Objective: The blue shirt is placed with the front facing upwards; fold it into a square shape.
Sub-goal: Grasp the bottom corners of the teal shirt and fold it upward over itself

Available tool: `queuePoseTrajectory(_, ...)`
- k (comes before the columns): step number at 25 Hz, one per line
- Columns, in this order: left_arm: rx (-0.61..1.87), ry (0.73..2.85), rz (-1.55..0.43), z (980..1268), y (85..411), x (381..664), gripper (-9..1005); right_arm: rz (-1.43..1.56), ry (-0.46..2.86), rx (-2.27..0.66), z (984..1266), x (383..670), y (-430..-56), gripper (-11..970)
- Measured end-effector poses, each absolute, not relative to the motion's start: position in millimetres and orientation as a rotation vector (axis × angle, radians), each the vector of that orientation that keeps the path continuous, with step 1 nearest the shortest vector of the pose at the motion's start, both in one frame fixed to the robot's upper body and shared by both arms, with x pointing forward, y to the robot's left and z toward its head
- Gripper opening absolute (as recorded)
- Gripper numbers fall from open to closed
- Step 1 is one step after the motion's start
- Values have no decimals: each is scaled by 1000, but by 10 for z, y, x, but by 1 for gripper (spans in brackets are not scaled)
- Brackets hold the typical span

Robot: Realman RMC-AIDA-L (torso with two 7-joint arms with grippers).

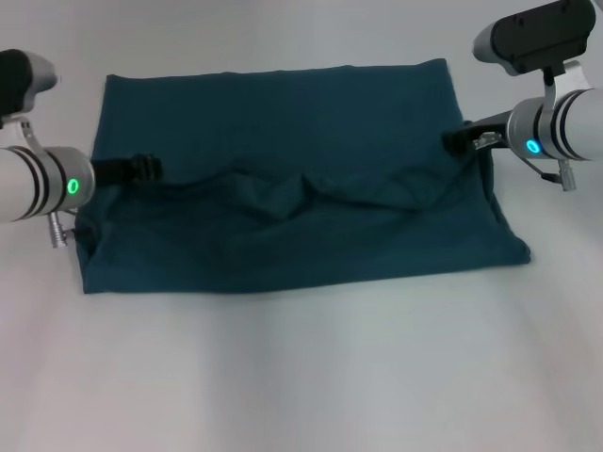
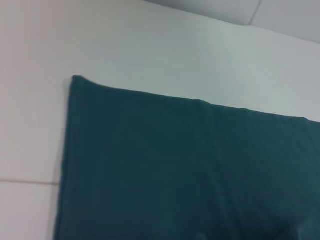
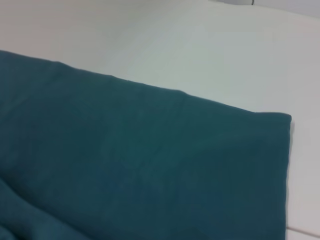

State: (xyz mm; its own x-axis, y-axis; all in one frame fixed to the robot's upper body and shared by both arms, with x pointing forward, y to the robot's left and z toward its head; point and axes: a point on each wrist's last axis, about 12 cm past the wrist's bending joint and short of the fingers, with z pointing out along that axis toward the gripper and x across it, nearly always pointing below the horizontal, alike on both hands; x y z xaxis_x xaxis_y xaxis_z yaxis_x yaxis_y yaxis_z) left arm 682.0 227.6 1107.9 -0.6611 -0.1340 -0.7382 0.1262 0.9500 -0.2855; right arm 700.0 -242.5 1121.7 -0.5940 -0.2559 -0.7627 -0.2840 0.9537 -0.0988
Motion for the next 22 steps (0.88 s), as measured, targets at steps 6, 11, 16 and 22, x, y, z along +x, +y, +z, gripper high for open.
queuePoseTrajectory(6, -75, 2285, -437, 11027, 2367, 6762, 293, 58, 2233, -342, 11212, 6963, -2495, 401)
queuePoseTrajectory(11, -125, 2282, -490, 11038, 2432, 6691, 496, 124, 2255, -261, 11211, 6872, -2666, 511)
queuePoseTrajectory(16, -182, 2248, -581, 11103, 2524, 6575, 617, 252, 2241, -187, 11339, 6730, -2867, 647)
queuePoseTrajectory(22, -312, 2225, -768, 11065, 2783, 6361, 613, 531, 2250, -150, 11357, 6404, -3051, 910)
